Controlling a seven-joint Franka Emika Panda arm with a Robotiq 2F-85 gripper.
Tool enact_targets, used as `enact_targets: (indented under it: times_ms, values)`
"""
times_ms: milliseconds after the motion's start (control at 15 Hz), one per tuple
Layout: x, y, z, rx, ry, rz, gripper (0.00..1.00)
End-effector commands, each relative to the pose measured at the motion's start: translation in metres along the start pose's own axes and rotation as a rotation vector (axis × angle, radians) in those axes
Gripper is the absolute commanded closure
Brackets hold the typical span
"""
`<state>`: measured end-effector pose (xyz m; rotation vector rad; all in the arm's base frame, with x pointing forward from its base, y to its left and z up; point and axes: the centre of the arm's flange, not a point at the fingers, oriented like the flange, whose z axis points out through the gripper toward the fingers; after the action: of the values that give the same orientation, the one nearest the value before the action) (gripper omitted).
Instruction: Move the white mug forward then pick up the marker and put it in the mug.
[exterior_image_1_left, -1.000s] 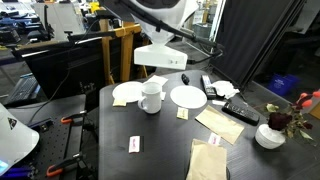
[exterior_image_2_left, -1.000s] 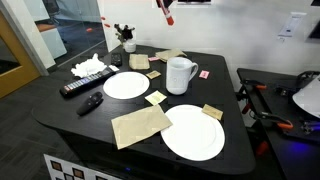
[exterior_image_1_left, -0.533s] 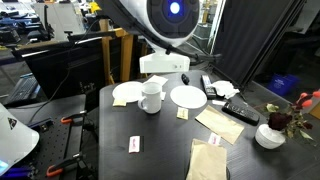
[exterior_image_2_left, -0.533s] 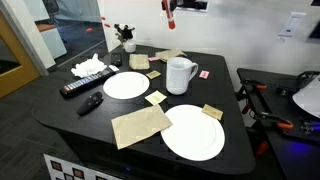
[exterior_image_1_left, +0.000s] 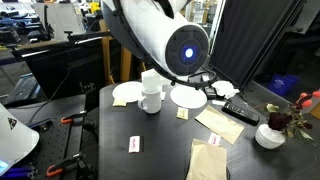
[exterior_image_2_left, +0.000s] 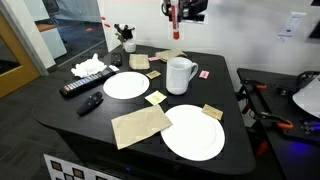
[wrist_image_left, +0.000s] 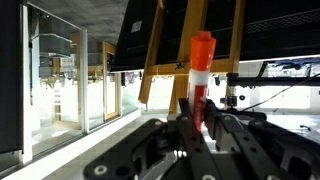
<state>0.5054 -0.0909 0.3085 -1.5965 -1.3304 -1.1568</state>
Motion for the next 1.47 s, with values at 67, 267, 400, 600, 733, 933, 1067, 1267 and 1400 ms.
enact_targets:
  times_ms: [67, 267, 400, 600, 733, 933, 1067, 1267, 1400]
  values:
    - [-0.024, 0.008, -0.009, 0.057, 0.042, -0.003, 0.95]
    - [-0.039, 0.007, -0.007, 0.086, 0.043, 0.002, 0.95]
    - [-0.048, 0.006, -0.005, 0.101, 0.042, -0.002, 0.95]
    - [-0.061, 0.006, -0.002, 0.115, 0.042, -0.011, 0.95]
    - [-0.069, 0.005, 0.000, 0.119, 0.043, -0.017, 0.95]
    - [-0.081, 0.003, 0.003, 0.125, 0.039, -0.029, 0.95]
    - [-0.089, 0.001, 0.004, 0.131, 0.036, -0.035, 0.95]
    - [-0.098, -0.002, 0.006, 0.137, 0.034, -0.032, 0.95]
    - [-0.103, -0.003, 0.007, 0.137, 0.036, -0.031, 0.95]
